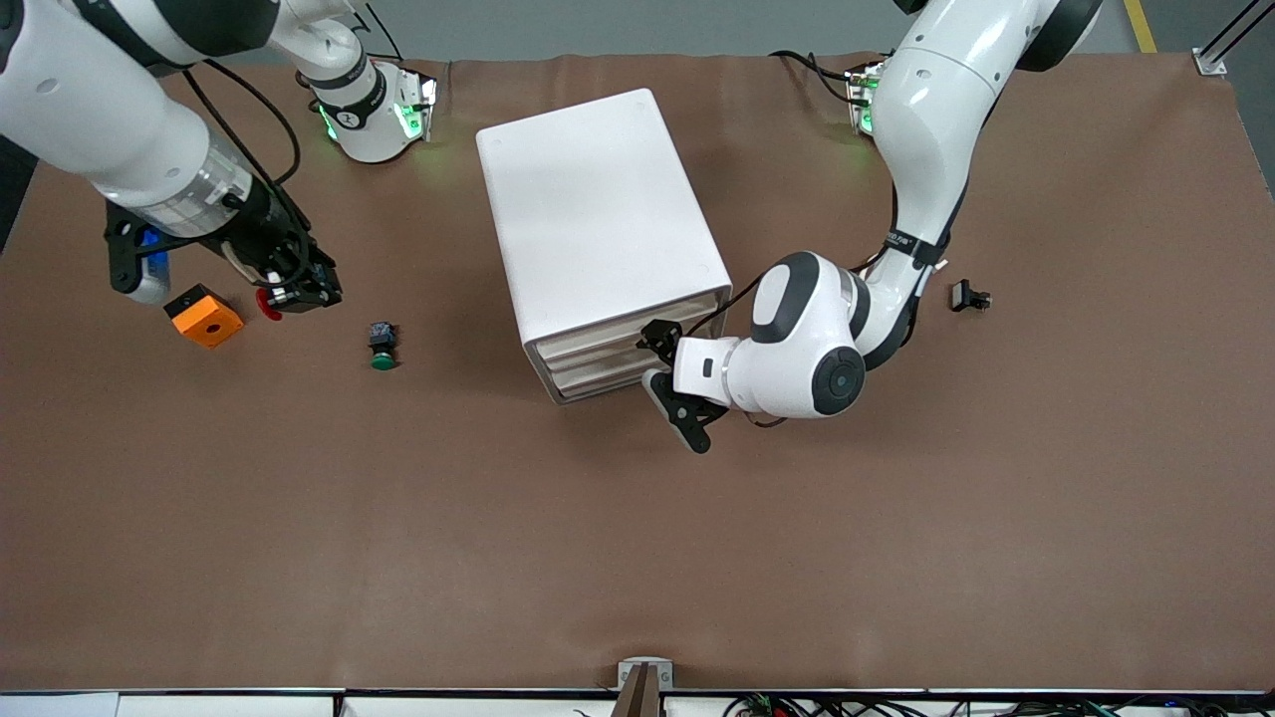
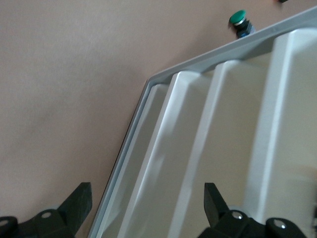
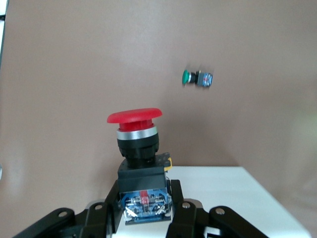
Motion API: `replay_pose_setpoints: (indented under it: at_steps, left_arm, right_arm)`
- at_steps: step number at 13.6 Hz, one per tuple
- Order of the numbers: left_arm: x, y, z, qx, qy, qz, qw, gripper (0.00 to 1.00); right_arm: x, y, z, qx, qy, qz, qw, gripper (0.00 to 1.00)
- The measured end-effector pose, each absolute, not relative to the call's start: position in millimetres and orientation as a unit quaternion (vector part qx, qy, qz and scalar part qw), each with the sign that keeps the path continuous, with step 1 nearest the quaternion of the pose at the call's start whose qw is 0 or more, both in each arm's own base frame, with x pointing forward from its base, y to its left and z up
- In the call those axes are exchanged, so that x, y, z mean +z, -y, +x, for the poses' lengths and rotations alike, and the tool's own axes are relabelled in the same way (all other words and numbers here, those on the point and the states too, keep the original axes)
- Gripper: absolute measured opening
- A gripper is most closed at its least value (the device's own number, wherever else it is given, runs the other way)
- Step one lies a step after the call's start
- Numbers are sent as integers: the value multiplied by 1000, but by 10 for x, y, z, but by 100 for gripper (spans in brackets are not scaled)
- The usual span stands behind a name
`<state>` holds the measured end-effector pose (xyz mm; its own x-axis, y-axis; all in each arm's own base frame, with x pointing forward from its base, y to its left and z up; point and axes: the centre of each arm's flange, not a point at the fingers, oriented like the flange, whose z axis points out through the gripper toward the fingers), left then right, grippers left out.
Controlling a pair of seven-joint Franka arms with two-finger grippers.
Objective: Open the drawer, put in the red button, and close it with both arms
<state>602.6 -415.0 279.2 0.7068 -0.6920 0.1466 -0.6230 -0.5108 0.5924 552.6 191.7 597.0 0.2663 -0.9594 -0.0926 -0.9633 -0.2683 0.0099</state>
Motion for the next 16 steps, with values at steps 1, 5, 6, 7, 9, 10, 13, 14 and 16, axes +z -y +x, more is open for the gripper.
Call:
replay_pose_setpoints:
  at_steps: [1, 5, 6, 7, 9, 10, 13, 14, 16]
  left_arm:
    - [2733, 4128, 6031, -61, 375, 868, 321, 100]
    - [2727, 4123, 6018, -69, 376, 866, 324, 100]
    - [2728, 4127, 6009, -72, 377, 865, 325, 100]
    - [2723, 4126, 5996, -77, 378, 863, 326, 100]
    - [2697, 4081, 5992, -90, 375, 862, 331, 100]
    - [2663, 4031, 6001, -99, 368, 860, 338, 100]
    - [2594, 3884, 6069, -114, 331, 857, 379, 100]
    - [2605, 3835, 6102, -116, 316, 857, 391, 100]
    - [2614, 3761, 6140, -124, 291, 855, 410, 100]
  right_arm:
    - [5936, -2042, 5537, 41, -614, -788, 22, 42]
    - [5801, -2429, 5605, 43, -632, -773, 15, 42]
    - [5792, -2438, 5621, 43, -633, -773, 15, 42]
    - [5797, -2440, 5629, 42, -634, -772, 16, 42]
    - [5822, -2516, 5633, 37, -645, -763, 26, 42]
    - [5836, -2577, 5640, 34, -650, -759, 32, 42]
    - [5857, -2657, 5694, 32, -654, -755, 36, 42]
    - [5853, -2649, 5711, 31, -655, -754, 36, 42]
    - [5856, -2628, 5725, 31, -653, -756, 37, 42]
